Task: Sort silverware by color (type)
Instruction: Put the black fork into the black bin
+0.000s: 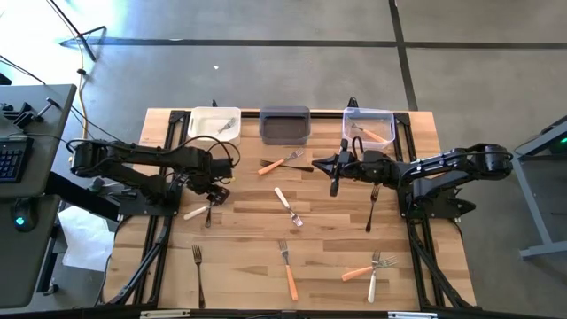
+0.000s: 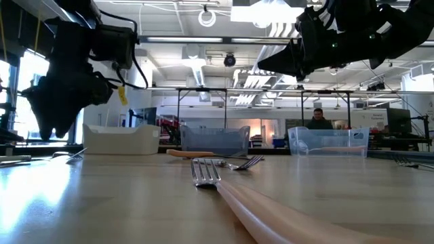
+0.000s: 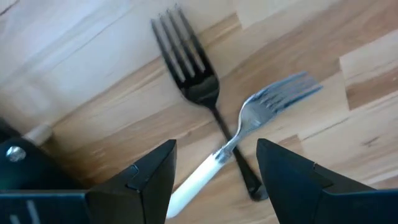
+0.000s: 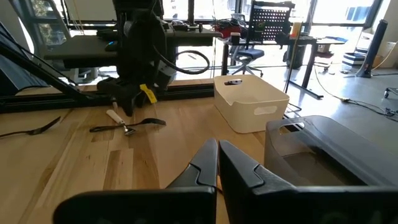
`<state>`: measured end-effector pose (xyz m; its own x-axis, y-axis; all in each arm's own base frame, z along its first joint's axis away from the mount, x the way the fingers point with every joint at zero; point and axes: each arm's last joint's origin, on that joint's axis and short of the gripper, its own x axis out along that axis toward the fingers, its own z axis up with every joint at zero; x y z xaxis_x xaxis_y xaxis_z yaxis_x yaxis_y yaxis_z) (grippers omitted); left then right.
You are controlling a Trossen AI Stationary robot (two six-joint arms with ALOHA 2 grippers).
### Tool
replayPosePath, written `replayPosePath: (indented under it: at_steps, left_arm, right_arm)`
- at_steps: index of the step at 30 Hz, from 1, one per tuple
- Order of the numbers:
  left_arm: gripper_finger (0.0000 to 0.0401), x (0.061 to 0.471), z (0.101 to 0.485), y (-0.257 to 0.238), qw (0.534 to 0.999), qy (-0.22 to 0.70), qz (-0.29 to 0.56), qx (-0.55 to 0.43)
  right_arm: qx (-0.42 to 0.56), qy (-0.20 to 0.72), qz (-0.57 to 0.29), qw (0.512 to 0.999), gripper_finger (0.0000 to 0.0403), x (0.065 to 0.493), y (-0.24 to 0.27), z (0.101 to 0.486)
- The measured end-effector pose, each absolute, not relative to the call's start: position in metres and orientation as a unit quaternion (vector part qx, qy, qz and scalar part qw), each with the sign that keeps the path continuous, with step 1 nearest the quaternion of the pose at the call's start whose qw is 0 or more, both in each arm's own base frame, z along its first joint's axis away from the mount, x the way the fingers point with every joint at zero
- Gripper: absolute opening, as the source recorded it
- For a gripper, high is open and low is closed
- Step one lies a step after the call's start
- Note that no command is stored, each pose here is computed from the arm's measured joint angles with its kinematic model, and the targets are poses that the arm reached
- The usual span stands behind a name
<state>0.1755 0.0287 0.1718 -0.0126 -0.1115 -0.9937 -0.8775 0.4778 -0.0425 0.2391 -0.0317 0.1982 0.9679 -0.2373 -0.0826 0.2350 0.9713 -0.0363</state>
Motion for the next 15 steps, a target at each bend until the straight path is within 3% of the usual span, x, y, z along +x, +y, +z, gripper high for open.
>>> replayPosePath:
  at_steps: [15]
  left_arm:
    - [0.0214,0.186,0.147,0.039,0.567,0.671,0.331,-0.346]
  right_arm:
    - [-0.012,0.043,-0.119,0.992,0.0000,0.239,-0.032,0.198]
